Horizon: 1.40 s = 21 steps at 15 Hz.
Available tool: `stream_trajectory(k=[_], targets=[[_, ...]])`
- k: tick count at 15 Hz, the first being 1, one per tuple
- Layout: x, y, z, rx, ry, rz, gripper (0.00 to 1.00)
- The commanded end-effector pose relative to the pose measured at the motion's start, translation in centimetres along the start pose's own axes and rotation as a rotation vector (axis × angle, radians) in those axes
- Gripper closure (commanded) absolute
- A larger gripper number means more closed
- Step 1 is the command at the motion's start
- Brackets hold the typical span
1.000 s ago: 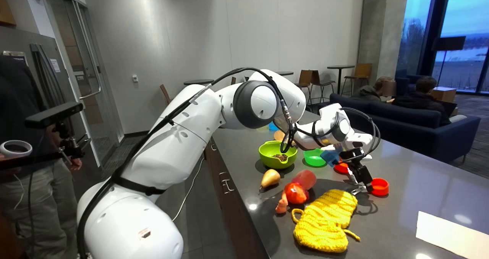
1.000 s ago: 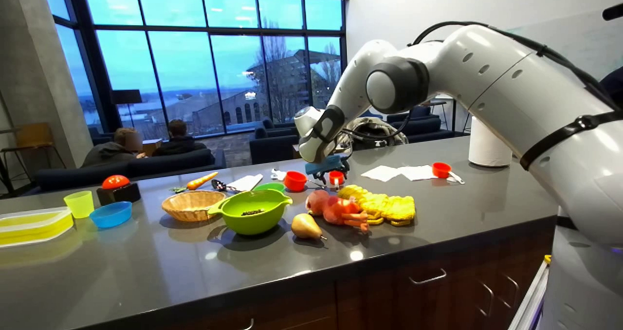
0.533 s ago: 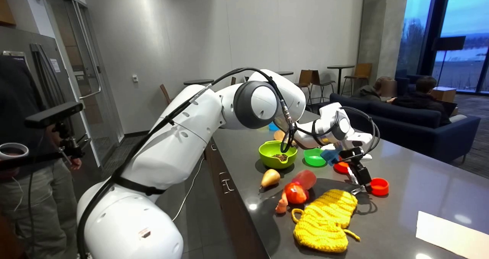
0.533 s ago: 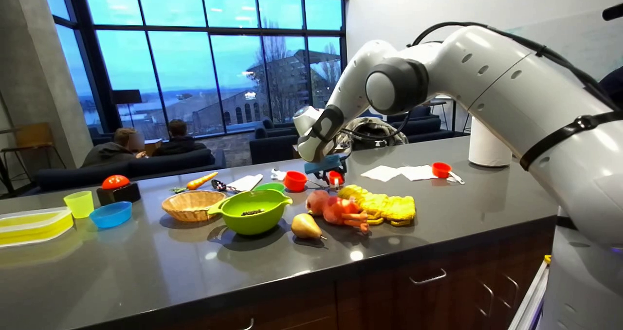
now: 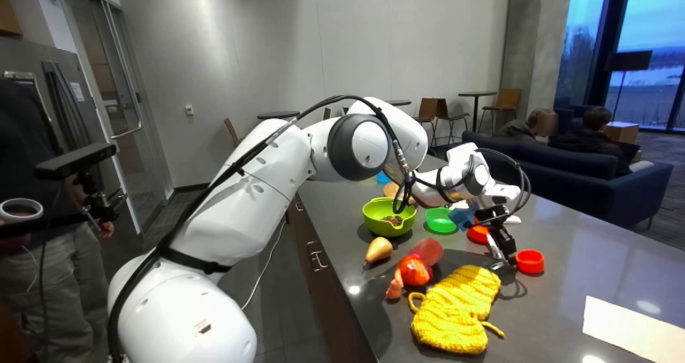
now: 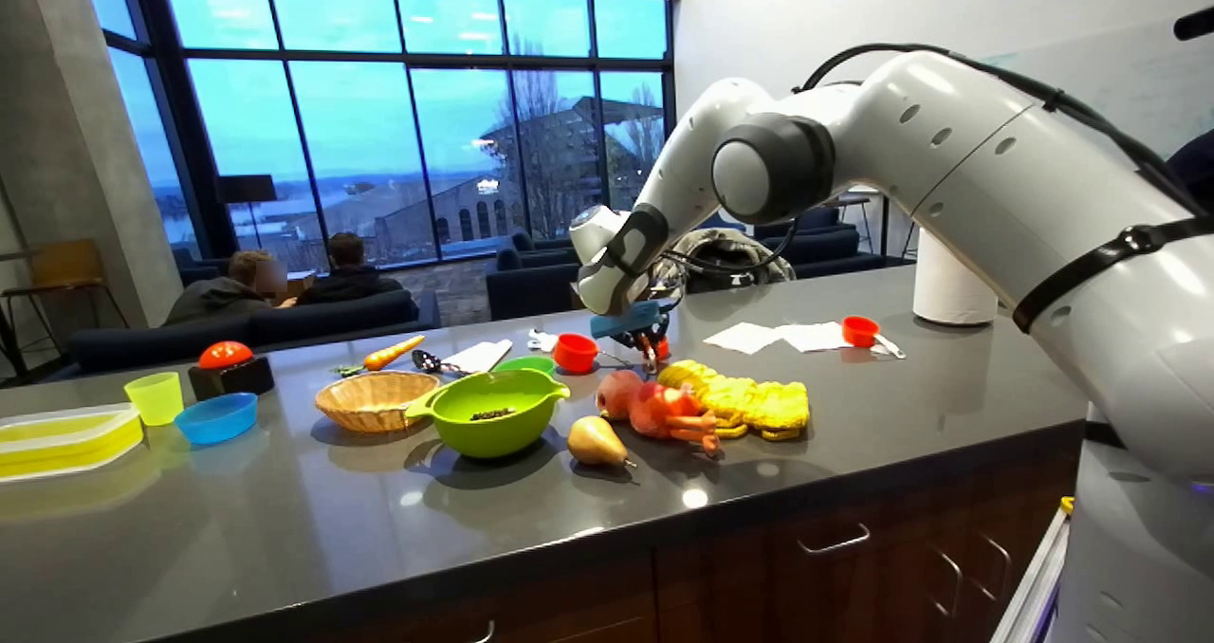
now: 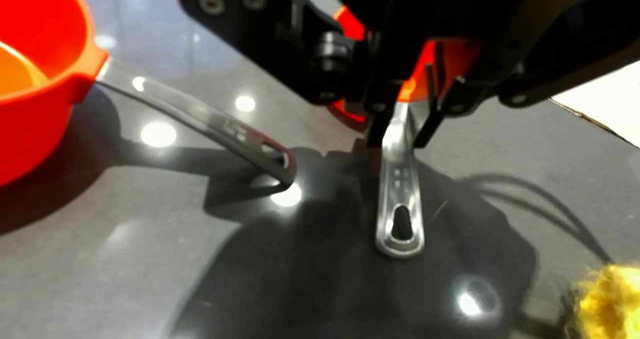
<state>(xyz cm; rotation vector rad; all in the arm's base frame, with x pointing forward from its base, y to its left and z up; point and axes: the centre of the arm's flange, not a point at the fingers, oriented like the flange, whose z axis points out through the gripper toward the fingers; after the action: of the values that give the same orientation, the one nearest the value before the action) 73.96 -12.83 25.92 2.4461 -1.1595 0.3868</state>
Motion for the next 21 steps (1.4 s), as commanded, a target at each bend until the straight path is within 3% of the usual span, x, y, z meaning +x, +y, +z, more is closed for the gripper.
stream_trajectory(k=[1,9,13,21], targets=[[0.3,-0.6,-0.2,0.002,0.003,0.014,0.96],[0.2,-0.9,-0.5,0.015,0.014,-0.019,0.96],[2.1,1.4,-1.6,0.017,0.032,-0.048,0.96],[2.8,2.2,-2.9,0.112,-0.054,-0.140,0.96]])
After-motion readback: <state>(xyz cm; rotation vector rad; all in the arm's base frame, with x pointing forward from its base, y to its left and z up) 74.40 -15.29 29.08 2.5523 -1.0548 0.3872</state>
